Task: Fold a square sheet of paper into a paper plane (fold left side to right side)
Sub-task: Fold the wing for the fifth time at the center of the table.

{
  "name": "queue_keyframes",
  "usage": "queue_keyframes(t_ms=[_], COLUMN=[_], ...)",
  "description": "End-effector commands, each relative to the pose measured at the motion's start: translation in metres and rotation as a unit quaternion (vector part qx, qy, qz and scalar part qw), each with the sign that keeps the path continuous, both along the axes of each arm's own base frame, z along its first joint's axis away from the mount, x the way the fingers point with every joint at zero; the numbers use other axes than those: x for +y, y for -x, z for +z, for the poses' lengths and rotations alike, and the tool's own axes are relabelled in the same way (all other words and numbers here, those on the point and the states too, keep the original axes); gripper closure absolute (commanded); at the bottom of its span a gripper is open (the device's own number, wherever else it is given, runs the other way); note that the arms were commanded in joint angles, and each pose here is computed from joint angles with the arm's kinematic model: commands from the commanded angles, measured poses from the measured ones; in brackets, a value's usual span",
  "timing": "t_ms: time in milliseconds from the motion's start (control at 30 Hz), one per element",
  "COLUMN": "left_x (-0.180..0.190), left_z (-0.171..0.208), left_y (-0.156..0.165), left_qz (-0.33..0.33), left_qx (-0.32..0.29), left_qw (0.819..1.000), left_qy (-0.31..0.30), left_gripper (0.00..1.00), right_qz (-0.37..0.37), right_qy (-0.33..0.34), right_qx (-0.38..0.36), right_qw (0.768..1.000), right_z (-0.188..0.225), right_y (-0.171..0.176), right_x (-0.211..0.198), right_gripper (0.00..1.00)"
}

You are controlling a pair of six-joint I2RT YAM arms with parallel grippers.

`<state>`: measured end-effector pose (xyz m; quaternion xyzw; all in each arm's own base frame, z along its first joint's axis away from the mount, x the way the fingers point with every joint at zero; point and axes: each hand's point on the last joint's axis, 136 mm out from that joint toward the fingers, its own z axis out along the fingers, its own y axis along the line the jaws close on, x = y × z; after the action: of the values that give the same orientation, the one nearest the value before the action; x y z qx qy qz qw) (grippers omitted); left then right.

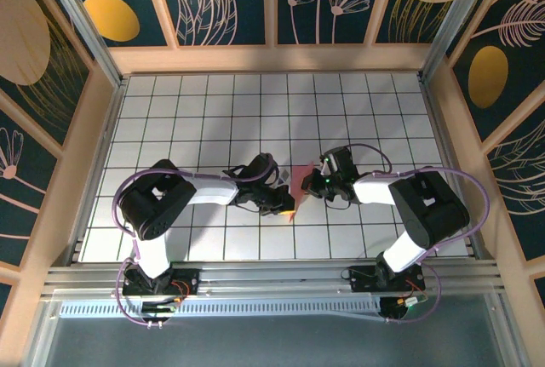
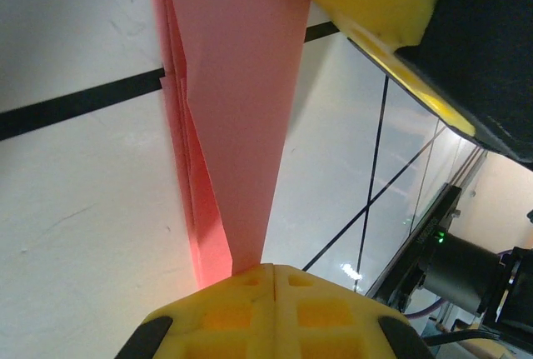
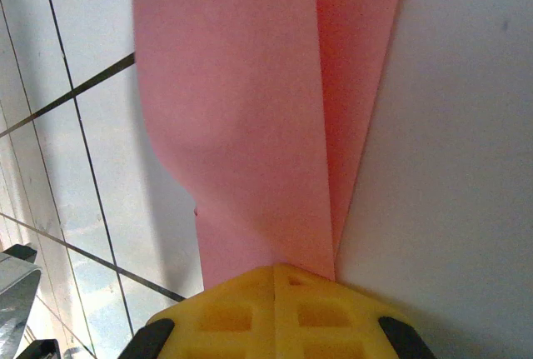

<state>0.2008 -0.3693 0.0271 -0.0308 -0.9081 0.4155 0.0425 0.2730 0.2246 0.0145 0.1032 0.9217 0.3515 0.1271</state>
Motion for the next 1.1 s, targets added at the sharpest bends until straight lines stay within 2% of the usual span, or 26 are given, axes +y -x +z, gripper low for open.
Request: queue_keyframes(t_ms=[0,1067], left_x=[0.000,0.010], left_z=[-0.008,-0.029], left_y=[0.009,0.013], left_qz=[-0.005,0.000], left_qx=[0.020,0.025], left_qw=[1.000,0.999], left_qy=[-0.003,-0.040], left_gripper=[0.98,0.99], right_qz=[0.000,0.002], right_qy=[0.078,0.079], right_qx=[0.086,0.085], right_qw=[0.993,0.993], right_z=[-0.042,-0.041], right_y=[0.039,0.037], right_x=[-0.027,-0.026], right_gripper=[1.00,1.00])
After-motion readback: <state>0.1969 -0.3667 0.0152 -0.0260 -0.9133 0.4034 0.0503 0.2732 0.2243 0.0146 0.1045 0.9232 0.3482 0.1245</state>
